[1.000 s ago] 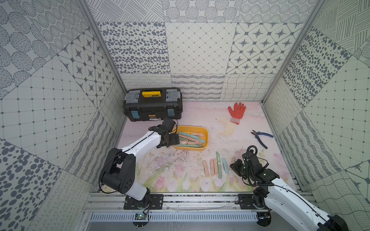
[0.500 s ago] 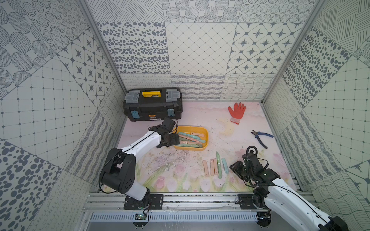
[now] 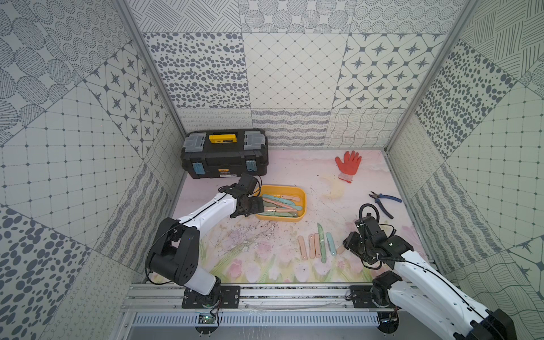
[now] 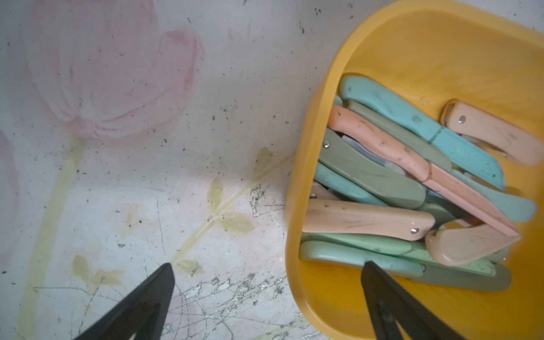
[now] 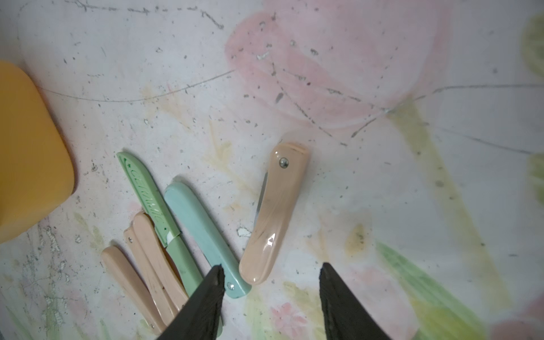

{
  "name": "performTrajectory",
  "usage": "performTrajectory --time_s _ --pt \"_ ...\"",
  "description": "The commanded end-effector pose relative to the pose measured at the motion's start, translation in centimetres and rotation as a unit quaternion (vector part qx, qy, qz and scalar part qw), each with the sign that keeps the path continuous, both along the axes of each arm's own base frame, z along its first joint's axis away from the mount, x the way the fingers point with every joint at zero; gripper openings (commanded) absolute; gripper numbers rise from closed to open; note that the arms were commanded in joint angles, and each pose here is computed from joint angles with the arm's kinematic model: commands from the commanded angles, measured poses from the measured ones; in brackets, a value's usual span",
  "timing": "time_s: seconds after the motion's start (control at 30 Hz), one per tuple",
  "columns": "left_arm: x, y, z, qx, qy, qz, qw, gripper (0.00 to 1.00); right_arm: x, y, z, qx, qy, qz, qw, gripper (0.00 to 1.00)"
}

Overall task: Take the fruit knife out of the storage box
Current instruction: Place the fruit knife at the center of the board.

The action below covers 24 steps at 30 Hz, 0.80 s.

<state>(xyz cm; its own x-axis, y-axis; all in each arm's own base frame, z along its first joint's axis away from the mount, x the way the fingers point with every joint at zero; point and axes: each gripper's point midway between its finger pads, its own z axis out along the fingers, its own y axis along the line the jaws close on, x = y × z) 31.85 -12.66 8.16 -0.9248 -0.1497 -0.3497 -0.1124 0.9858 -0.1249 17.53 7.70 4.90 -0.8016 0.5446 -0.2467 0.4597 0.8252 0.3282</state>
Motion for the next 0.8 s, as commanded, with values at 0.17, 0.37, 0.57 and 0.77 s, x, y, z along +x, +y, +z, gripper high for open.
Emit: performTrajectory --time_s 0.17,0.37,0.57,0.77 --pt "0.1 0.2 0.4 0.009 -0.008 -0.007 1.0 0.99 2.9 0.0 -0.6 -0.035 -0.009 0.011 0.999 0.57" --pt "0.1 0.2 0.4 0.007 -0.007 -0.006 1.0 0.99 4.7 1.0 -1.5 -0.027 -0.012 0.032 0.999 0.57" --pt "0.1 0.3 0.3 0.01 -0.008 -0.006 1.0 0.99 6.4 2.5 -1.7 -0.012 -0.02 0.064 0.998 0.56" --pt "0.2 0.3 0.3 0.011 -0.008 -0.005 1.0 0.99 7.5 3.9 -1.6 0.001 -0.015 0.091 0.996 0.55"
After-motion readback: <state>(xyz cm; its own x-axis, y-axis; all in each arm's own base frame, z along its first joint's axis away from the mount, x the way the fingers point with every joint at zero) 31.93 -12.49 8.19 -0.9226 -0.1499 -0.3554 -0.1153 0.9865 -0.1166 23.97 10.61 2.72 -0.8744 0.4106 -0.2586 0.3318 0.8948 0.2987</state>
